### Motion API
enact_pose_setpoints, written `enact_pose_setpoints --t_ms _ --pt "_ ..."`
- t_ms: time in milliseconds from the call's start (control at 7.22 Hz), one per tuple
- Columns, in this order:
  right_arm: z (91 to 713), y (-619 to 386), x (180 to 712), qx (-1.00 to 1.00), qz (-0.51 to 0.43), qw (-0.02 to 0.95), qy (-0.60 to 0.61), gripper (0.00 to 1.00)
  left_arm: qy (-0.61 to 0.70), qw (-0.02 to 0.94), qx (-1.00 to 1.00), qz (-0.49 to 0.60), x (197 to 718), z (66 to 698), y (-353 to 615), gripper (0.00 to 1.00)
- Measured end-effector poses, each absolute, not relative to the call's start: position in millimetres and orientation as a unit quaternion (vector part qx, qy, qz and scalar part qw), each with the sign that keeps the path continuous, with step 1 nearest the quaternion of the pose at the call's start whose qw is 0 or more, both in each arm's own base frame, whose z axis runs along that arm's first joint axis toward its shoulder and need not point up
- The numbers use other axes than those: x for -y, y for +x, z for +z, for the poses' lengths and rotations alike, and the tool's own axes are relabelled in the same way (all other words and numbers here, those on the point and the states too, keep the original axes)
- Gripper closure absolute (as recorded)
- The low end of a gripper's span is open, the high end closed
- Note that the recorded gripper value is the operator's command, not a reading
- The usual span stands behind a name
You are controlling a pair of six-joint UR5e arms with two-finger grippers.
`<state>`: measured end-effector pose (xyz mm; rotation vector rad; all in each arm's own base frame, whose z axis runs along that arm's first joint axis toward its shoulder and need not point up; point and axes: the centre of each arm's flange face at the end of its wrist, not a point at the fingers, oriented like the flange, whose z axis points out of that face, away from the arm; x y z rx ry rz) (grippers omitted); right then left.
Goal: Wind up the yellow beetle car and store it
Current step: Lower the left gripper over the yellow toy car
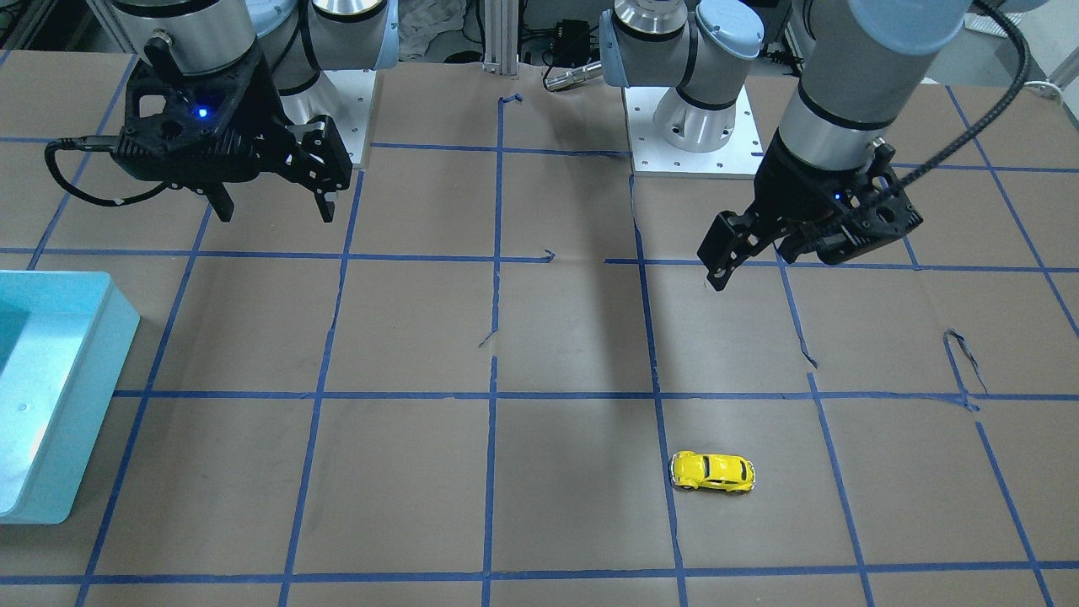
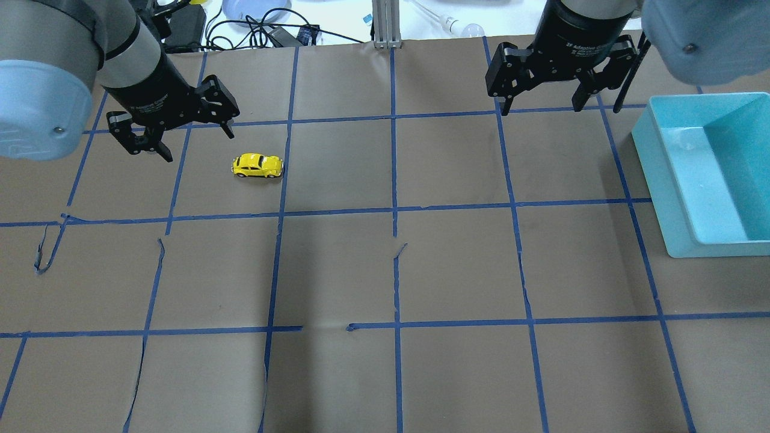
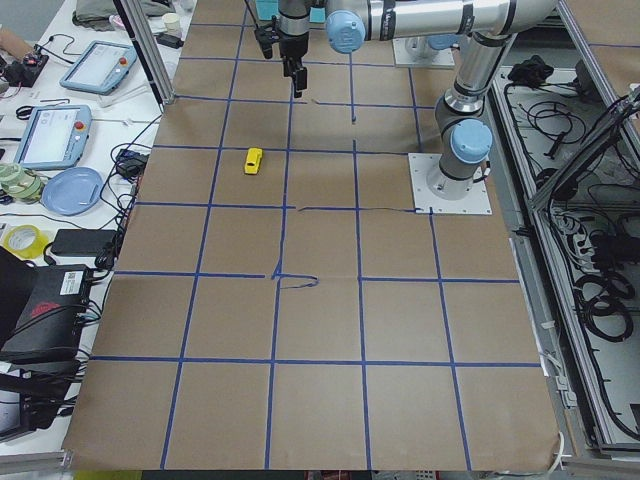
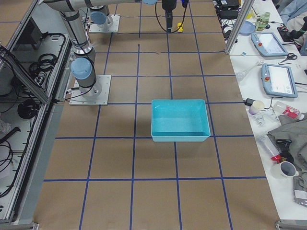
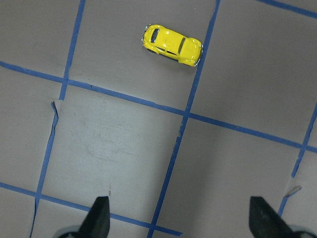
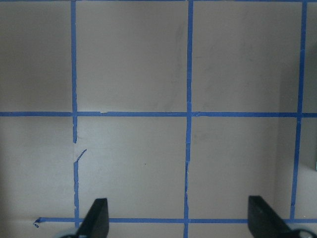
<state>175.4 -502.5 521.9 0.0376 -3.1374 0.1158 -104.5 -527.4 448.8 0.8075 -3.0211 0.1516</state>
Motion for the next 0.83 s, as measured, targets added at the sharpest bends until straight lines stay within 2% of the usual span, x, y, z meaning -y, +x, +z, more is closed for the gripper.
enact_pose_setpoints --t_ms 416,831 --pt "523.9 174.2 502.0 0.999 0.039 0.001 0.026 0.0 0.448 0.024 0.891 0.066 570.1 401.8 -96.8 0.0" --pt "523.8 174.0 502.4 0.999 0.039 0.0 0.026 0.0 0.553 0.015 0.832 0.036 604.1 335.3 -88.2 0.0"
